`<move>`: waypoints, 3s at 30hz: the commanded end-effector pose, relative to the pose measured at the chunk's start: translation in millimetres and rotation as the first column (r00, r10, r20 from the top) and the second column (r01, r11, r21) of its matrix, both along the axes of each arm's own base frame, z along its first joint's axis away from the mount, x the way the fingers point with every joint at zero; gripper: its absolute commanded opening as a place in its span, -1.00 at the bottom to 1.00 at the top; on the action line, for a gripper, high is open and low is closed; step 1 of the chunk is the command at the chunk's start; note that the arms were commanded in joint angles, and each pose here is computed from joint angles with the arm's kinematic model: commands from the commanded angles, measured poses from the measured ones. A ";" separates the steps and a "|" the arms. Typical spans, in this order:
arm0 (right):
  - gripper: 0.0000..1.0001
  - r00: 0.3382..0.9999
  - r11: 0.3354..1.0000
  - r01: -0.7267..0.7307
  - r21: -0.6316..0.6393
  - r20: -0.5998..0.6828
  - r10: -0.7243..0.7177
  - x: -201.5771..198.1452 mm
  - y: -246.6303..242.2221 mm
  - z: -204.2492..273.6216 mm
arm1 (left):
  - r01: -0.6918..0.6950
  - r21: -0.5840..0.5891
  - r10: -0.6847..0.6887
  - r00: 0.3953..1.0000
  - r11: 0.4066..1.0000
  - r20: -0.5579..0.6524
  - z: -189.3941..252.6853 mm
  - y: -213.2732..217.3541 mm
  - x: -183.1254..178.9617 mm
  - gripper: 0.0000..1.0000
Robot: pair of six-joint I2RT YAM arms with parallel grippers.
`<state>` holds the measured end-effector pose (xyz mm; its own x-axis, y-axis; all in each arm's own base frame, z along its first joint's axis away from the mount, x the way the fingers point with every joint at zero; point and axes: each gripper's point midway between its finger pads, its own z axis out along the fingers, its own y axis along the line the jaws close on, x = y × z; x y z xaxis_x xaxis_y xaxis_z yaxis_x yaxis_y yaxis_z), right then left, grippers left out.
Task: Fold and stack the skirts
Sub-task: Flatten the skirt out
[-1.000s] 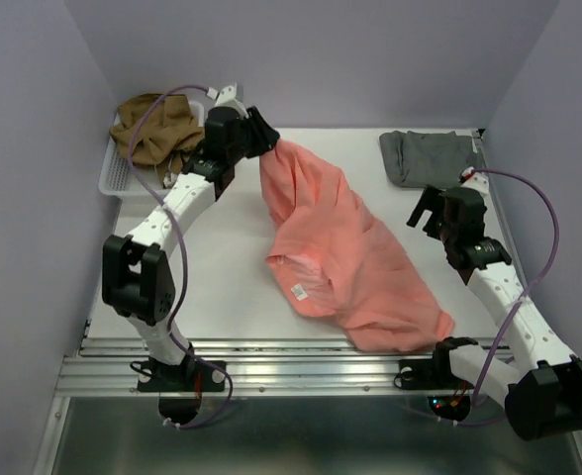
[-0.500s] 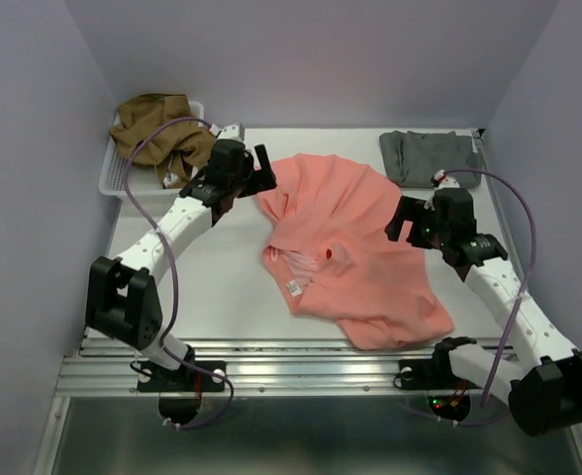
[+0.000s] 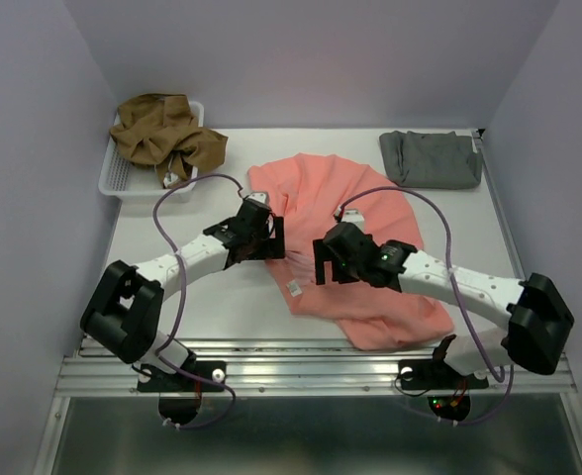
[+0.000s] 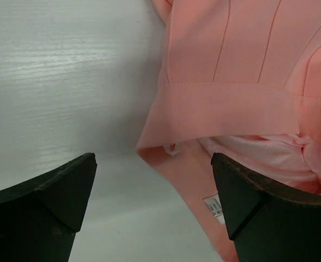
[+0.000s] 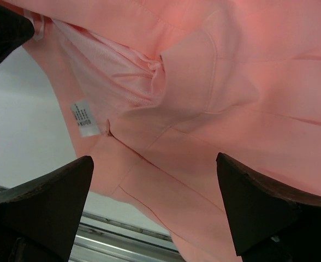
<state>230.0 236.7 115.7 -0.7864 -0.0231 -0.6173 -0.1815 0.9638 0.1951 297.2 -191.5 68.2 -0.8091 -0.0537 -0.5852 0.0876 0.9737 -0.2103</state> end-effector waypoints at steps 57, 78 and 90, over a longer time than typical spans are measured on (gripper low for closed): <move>-0.99 0.946 0.908 0.322 -0.269 0.123 -0.300 -49.3 -81.7 23.3 | -0.341 -0.043 0.341 0.908 0.939 0.243 61.7 35.4 111.8 -1.00; -0.99 0.686 0.995 0.099 0.014 0.723 -0.079 189.9 -102.4 344.7 | -0.201 -0.483 0.514 0.492 0.852 0.703 476.1 80.1 173.2 -1.00; -0.96 0.687 0.996 -0.082 0.020 0.726 0.043 109.8 -102.1 353.7 | -0.081 -0.574 0.522 0.532 0.815 0.666 440.0 72.5 86.1 -1.00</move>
